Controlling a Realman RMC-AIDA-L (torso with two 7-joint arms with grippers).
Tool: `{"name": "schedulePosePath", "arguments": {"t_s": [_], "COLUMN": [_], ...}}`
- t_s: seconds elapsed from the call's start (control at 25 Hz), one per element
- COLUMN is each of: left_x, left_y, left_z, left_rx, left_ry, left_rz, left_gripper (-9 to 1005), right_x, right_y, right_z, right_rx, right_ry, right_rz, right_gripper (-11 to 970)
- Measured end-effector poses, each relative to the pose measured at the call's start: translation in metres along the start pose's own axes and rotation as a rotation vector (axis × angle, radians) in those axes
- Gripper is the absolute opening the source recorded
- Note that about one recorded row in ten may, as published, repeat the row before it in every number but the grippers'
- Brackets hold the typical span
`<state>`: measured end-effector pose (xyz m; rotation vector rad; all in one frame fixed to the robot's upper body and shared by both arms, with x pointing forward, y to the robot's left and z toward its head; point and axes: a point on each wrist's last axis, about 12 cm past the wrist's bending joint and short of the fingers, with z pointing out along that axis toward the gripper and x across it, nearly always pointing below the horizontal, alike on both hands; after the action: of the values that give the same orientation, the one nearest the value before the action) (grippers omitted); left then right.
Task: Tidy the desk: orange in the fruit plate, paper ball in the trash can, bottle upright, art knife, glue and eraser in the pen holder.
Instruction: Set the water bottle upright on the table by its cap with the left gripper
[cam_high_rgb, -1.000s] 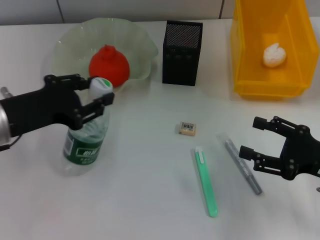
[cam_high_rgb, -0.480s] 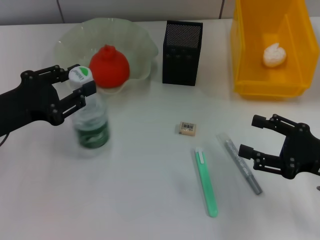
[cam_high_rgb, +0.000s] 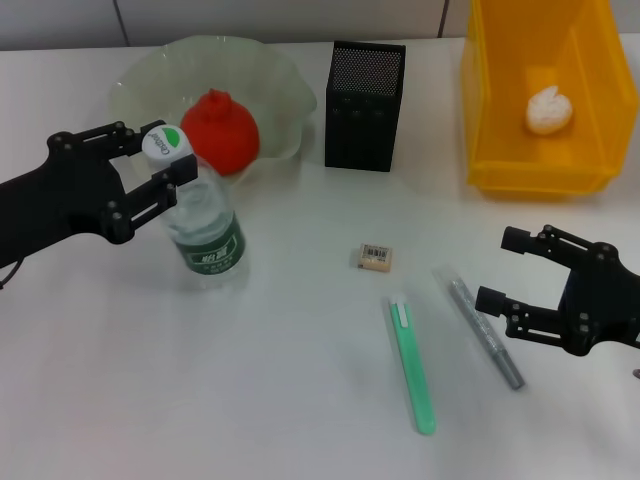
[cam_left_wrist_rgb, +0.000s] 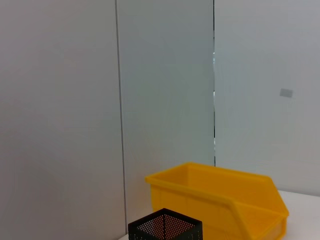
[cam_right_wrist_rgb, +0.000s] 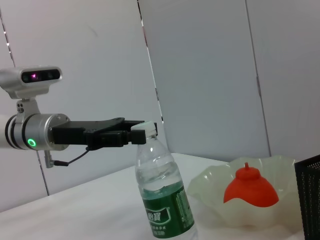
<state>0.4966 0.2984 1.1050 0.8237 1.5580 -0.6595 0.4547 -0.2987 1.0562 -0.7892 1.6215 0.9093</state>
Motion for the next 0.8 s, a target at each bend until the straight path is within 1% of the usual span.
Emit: {"name": "schedulePosePath", "arguments": {"t_s": [0.28,0.64,0.8], "left_x": [0.0051,0.0061,0.0049], "left_y": [0.0016,0.0026,0.0042], "left_z": [0.0087,0.0095,0.0078], "left_rx": [0.013,0.002,-0.010], "left_ry": [-0.004,-0.019,-0.037], "left_rz": [-0.001,-0.018,-0.027], "left_gripper": [446,445,484], "right_x": [-0.0006,-0.0022,-0.0029], "right_y": [-0.0005,-0.0017,-0.0027], "right_z": [0.0023,0.0065,0.0085], "right_rx": [-0.007,-0.022,-0.029], "right_ry": [-0.001,0.004,0.012], "right_rz": [0.000,0.003,0.011], "right_gripper": [834,834,834]}}
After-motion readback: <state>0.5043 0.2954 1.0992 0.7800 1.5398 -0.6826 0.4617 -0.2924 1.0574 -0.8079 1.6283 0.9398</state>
